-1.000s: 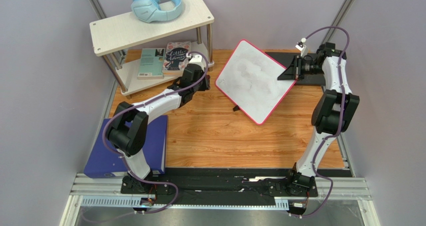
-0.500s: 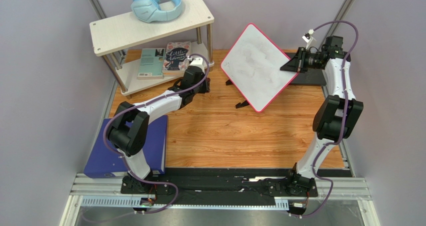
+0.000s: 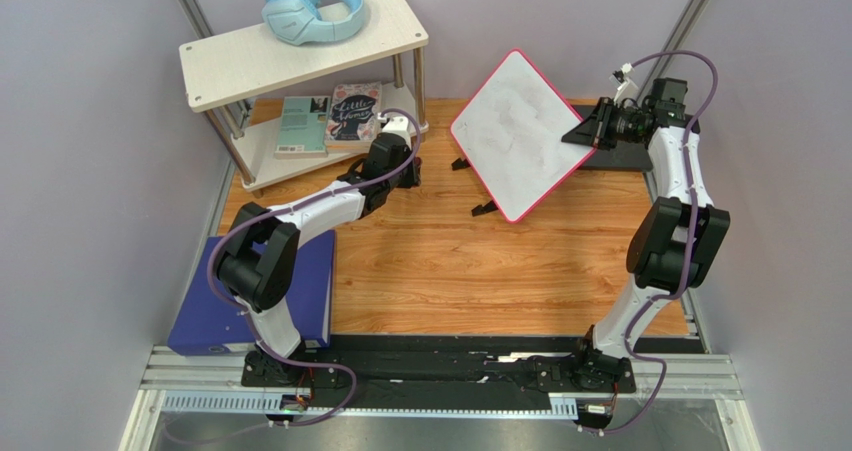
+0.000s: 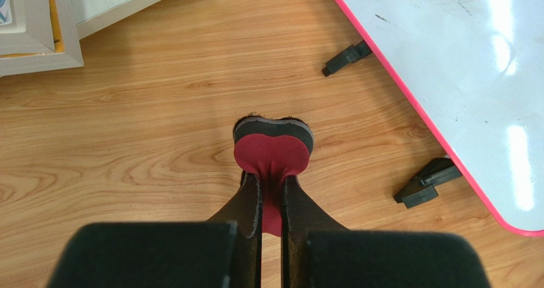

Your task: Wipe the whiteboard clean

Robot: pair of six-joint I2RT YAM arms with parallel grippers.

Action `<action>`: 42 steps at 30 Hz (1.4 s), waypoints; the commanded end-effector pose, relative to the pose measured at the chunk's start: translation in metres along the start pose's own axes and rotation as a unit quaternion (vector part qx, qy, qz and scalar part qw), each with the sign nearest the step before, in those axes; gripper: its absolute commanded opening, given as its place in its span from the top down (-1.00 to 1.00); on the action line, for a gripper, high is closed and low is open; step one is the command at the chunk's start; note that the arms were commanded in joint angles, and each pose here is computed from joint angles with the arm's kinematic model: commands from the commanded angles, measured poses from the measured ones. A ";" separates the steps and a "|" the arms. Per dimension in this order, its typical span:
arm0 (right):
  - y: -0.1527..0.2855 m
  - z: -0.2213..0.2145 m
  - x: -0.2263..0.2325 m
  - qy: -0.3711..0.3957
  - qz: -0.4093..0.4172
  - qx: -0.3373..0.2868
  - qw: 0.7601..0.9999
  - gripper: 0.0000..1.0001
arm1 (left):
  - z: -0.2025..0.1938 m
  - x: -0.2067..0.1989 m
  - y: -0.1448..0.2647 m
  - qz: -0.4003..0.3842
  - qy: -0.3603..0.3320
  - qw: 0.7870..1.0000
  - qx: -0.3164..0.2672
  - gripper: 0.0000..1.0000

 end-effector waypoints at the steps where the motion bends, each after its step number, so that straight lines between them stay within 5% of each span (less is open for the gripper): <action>1: 0.019 0.031 0.021 0.068 -0.013 -0.058 0.996 1.00 | -0.001 -0.004 0.000 -0.009 -0.014 1.000 -0.008 1.00; 27: -0.010 -0.043 0.041 0.053 -0.007 0.055 0.997 1.00 | -0.006 0.000 0.000 -0.004 -0.016 1.000 -0.004 1.00; 42: -0.029 -0.023 0.044 -0.006 -0.007 0.056 0.998 1.00 | -0.011 0.004 0.001 0.000 -0.022 1.000 0.000 1.00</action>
Point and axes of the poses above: each gripper's point midway between its finger pads, its own y axis back along the fingers, its own x axis along the line the jaws close on, z = x × y, the point moved 7 cm from there along y, back along the fingers, and after that the axes turned 11 degrees about y, right-handed, at the moved point
